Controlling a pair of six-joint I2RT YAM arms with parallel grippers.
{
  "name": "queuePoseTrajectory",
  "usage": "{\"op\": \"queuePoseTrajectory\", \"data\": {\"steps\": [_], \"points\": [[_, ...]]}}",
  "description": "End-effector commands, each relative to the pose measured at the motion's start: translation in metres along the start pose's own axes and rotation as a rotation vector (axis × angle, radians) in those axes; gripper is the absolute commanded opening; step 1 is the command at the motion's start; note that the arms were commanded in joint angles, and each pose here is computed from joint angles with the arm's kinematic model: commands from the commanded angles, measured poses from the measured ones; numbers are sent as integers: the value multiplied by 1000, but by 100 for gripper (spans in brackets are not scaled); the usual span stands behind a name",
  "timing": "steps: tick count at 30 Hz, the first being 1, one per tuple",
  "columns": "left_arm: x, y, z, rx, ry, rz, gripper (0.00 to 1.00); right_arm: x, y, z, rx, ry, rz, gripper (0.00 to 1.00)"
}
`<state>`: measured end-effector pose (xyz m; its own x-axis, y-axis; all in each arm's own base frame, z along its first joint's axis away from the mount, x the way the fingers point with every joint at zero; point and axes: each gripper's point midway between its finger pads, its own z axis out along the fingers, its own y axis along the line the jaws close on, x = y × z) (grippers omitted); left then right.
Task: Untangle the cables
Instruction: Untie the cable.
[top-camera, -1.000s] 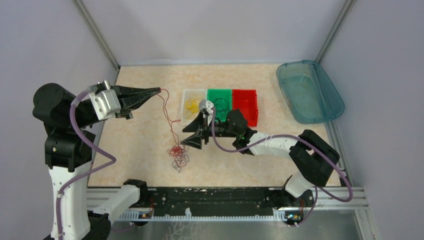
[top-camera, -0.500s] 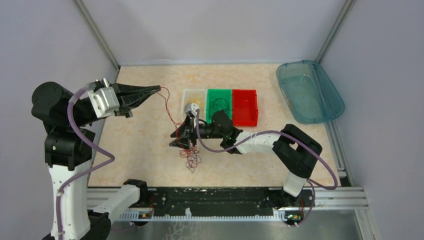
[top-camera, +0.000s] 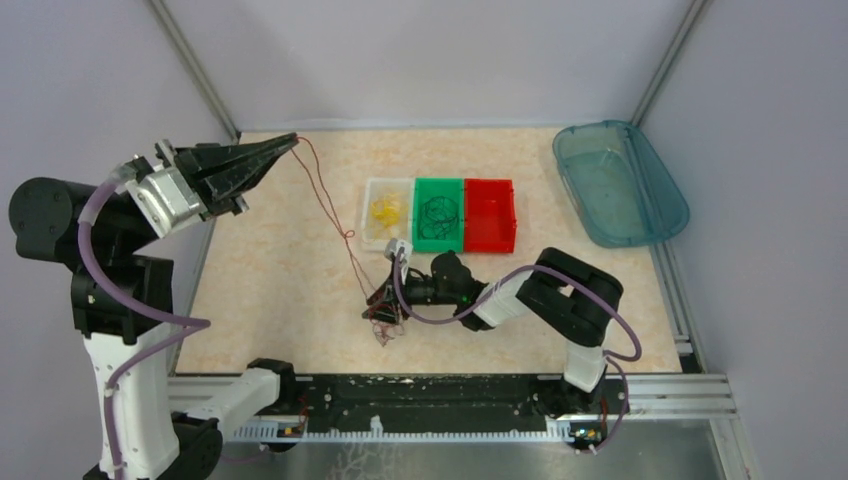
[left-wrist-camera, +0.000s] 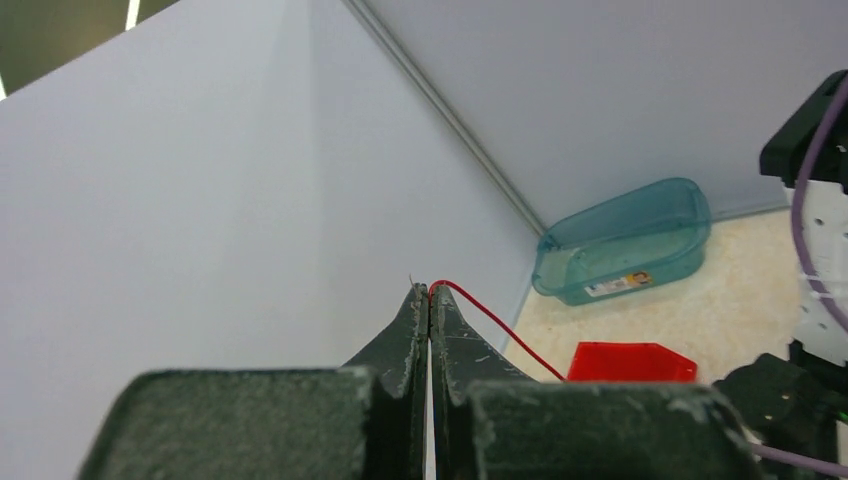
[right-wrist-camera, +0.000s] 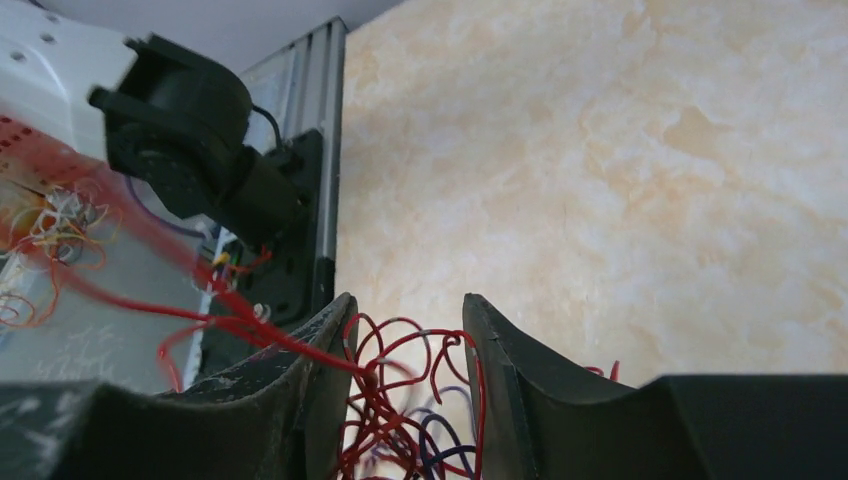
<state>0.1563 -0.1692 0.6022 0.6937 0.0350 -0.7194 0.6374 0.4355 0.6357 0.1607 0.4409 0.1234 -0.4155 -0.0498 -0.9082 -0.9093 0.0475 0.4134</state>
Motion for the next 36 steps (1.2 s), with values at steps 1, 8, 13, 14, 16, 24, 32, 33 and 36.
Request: {"op": "queuePoseTrajectory", "data": {"steps": [1,8,13,14,16,24,32,33,36], "points": [[-36,31,0,-120,-69,153,0,15,-4,-7,32,-21,-10,43],[-65,72,-1,-265,-102,303,0,39,-14,-19,89,15,-8,42],[-81,100,-4,-372,-102,417,0,50,-19,-27,122,30,-9,41],[-83,105,-4,-385,-99,433,0,51,-20,-29,127,31,-12,41],[-91,115,-6,-422,-100,470,0,53,-22,-32,143,33,-18,41],[-112,158,-15,-610,-115,607,0,63,-28,-45,197,46,-29,41],[-115,152,-10,-567,-142,576,0,35,-26,-55,240,-10,-98,49],[-113,146,-8,-538,-142,548,0,20,-22,-55,243,-32,-121,53],[-101,129,-2,-460,-139,478,0,-30,-7,-53,229,-96,-206,63]]}}
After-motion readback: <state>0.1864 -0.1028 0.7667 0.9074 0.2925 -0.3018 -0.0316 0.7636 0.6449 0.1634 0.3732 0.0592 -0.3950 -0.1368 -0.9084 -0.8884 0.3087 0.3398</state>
